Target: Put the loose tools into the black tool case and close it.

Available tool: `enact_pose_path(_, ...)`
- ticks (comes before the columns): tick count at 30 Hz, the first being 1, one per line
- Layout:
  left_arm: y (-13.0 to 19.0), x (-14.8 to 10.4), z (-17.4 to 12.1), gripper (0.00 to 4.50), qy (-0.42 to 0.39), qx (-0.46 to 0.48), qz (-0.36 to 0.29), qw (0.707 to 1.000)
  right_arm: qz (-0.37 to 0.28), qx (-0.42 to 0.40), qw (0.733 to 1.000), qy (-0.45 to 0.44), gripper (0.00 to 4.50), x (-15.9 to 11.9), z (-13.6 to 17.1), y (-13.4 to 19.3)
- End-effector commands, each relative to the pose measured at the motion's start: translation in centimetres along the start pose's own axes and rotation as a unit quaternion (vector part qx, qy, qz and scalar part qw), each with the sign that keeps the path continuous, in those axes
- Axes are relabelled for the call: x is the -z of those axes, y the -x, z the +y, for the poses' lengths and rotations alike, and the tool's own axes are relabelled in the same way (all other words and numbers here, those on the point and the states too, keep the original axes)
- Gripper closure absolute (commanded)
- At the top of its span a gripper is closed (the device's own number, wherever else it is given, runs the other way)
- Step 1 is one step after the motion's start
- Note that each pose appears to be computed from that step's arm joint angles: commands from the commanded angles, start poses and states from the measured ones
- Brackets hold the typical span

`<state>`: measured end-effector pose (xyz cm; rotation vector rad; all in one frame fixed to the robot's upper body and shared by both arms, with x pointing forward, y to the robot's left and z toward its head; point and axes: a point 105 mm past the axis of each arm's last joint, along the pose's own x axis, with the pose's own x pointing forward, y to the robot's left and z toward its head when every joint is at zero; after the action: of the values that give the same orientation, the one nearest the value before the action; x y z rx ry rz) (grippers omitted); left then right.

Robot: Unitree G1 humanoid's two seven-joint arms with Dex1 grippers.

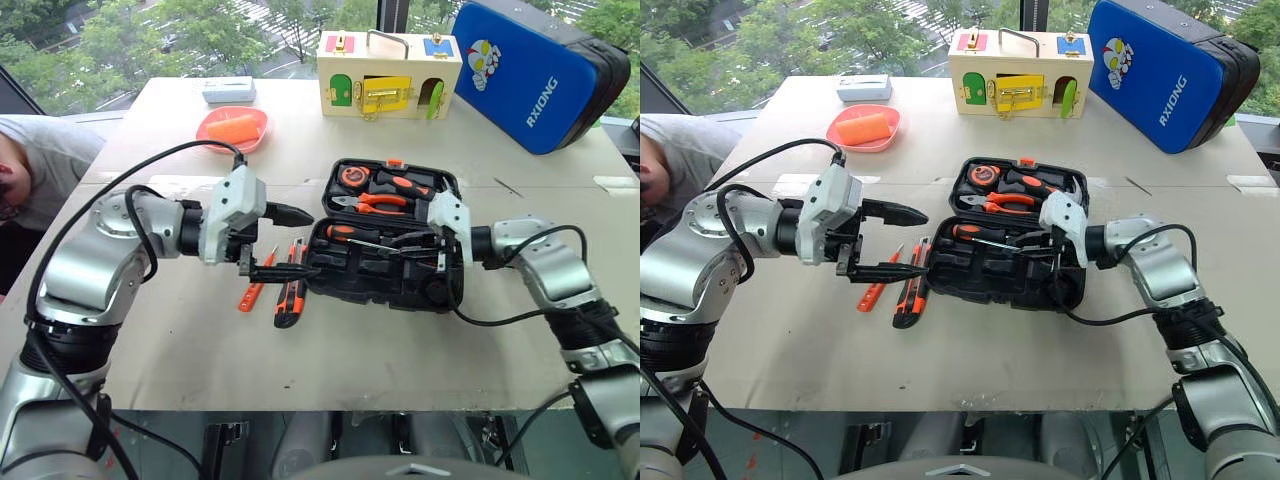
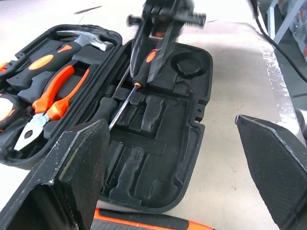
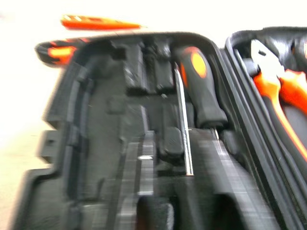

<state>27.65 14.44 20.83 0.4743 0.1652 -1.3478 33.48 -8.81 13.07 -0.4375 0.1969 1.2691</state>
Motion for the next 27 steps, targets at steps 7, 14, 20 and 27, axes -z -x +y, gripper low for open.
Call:
enact_pose_path(7, 0.3, -0.8, 0.2, 0.0, -0.022, -0.012, -0.005, 1.0, 0.08, 0.01, 0.996, 0.044, 4.47, 2.7, -0.6, -0.8)
enact_pose_path(14, 0.4, -0.5, 0.1, 0.0, -0.018, -0.016, -0.004, 1.0, 0.069, 0.007, 0.997, 0.02, 4.47, 2.3, -0.5, -0.5)
enact_pose_path(20, 0.2, -0.7, 0.3, 0.0, -0.02, -0.017, -0.008, 1.0, 0.056, 0.026, 0.998, 0.009, 4.47, 1.9, -1.0, -0.7)
enact_pose_path(27, 1.3, 0.2, 0.4, 0.0, 0.015, -0.062, -0.005, 0.998, -0.109, -0.003, 0.993, 0.047, 4.47, -5.8, 0.0, 0.7)
